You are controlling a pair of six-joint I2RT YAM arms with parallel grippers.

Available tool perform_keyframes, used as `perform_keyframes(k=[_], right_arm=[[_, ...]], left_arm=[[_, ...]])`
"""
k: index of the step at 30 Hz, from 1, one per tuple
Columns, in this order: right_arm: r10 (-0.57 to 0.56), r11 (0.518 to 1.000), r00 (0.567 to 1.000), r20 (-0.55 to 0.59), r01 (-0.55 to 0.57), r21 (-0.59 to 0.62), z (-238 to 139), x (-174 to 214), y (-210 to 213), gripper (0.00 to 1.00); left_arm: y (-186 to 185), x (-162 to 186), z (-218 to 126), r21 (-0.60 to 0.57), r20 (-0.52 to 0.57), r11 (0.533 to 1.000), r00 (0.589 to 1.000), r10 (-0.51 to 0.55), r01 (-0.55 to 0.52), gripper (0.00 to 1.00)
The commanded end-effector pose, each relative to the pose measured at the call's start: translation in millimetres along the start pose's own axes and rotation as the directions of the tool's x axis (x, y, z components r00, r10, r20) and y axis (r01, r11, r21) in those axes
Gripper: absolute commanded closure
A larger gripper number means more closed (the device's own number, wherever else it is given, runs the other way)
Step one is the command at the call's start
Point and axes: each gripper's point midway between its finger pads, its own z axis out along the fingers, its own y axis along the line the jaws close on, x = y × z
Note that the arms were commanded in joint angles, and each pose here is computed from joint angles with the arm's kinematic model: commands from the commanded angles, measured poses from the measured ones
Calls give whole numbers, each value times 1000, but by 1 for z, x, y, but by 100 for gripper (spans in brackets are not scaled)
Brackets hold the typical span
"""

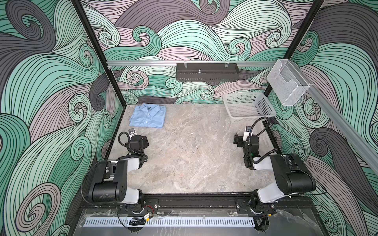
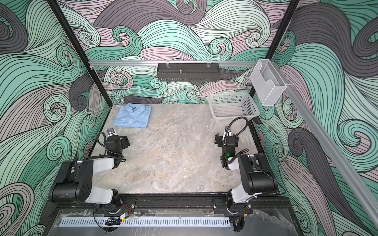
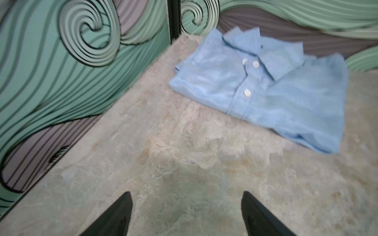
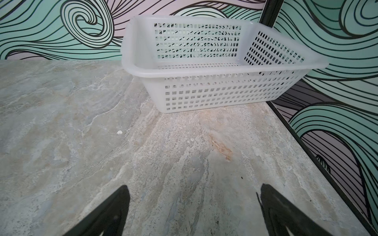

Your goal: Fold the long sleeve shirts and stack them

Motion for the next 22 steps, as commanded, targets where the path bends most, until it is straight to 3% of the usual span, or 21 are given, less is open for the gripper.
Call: perform_keyframes(k=[1,4,5,6,9,22], right_arm=[[18,1000,1000,1,-18,-16,0,-3,1,1],[18,1000,1000,3,-18,-15,0,-4,1,1],[17,1000,1000,3,-17,-16,0,-3,1,1],[18,1000,1000,2,-18,-16,0,-3,1,1],[18,1000,1000,0,-18,-16,1,-3,1,1],[16,1000,1000,-2,-16,-21,1,-2,2,1]], left_arm=[[-26,-20,6,114,110,990,991,73,-86,16],[-23,-17,7,93,23,994,999,49,-51,15],[-25,-19,8,98,60,993,996,64,-70,3],[-26,-19,8,106,77,991,994,77,-85,1],[-23,-18,7,92,32,994,998,50,-52,1],[-23,-18,7,90,41,994,998,55,-59,1]])
